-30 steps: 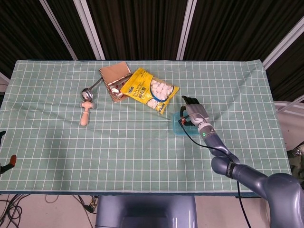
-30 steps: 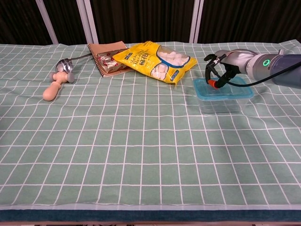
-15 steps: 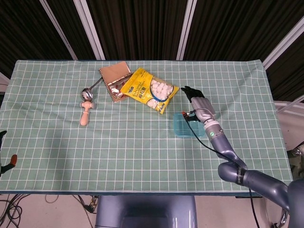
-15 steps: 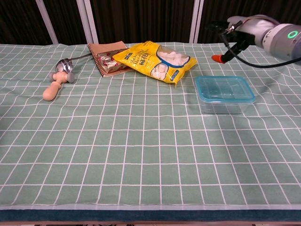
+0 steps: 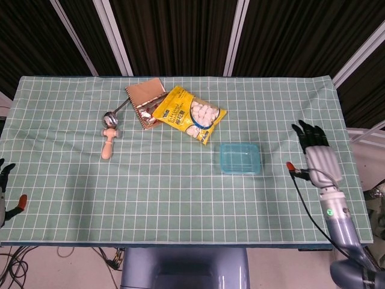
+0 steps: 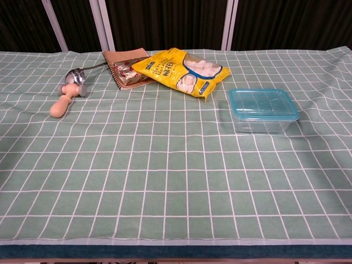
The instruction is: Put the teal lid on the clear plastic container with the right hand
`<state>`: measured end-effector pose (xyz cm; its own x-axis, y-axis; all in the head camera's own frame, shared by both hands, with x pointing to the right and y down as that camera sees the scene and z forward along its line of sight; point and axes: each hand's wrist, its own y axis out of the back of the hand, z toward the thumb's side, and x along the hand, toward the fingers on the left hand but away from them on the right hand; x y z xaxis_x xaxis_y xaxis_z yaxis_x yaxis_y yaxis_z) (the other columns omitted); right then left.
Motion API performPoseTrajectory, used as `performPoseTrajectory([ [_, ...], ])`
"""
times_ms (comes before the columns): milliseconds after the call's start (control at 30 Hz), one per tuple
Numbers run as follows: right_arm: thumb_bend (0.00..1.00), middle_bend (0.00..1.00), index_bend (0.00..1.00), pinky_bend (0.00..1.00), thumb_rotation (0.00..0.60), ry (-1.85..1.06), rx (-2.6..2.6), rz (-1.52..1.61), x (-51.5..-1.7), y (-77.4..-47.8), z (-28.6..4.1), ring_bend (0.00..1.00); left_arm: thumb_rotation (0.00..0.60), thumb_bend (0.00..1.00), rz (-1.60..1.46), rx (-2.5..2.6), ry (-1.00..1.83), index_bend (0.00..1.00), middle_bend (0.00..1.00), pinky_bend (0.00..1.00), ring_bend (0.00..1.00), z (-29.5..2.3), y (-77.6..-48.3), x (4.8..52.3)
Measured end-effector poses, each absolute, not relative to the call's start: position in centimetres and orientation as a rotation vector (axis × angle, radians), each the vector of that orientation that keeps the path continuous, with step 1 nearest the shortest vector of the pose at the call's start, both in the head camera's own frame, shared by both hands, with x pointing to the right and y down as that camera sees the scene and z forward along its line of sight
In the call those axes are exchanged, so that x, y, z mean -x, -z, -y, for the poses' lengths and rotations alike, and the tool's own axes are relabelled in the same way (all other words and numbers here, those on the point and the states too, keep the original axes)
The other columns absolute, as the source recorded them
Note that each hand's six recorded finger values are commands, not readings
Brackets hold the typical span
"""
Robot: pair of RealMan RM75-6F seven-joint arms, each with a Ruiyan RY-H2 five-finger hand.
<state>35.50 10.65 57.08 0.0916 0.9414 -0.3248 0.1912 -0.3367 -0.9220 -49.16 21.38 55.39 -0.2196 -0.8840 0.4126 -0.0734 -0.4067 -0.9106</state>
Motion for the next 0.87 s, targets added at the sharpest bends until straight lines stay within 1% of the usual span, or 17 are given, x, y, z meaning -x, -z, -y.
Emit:
performPoseTrajectory([
  [133,0.32,0.0,0.0,0.0,0.6,-1.384,1.548,1.154,-39.4,-55.2,-16.5,0.0,0.6,0.35,-1.146,1.446,1.671,0.14,0.0,0.0,0.0,-21.6,-55.3,48.6],
  [167,0.32,0.0,0.0,0.0,0.6,-1.408,1.525,1.15,-40.3,-54.7,-18.4,0.0,0.6,0.35,-1.142,1.45,1.664,0.14,0.0,0.0,0.0,-21.7,-55.3,48.4],
  [267,0.32,0.0,0.0,0.0,0.6,-1.468,1.483,1.127,-42.1,-54.0,-22.7,0.0,0.6,0.35,-1.142,1.472,1.65,0.14,0.0,0.0,0.0,-22.0,-55.1,48.0],
  [333,0.32,0.0,0.0,0.0,0.6,-1.485,1.472,1.098,-42.4,-54.0,-24.1,0.0,0.6,0.35,-1.135,1.486,1.642,0.14,0.0,0.0,0.0,-22.2,-55.0,47.8],
  [567,0.32,0.0,0.0,0.0,0.6,-1.474,1.437,1.025,-41.9,-54.2,-24.9,0.0,0.6,0.35,-1.076,1.483,1.62,0.14,0.0,0.0,0.0,-22.6,-54.9,47.4],
  [867,0.32,0.0,0.0,0.0,0.6,-1.453,1.438,1.042,-42.0,-54.8,-24.4,0.0,0.6,0.35,-1.051,1.488,1.626,0.14,0.0,0.0,0.0,-23.1,-55.2,47.2],
])
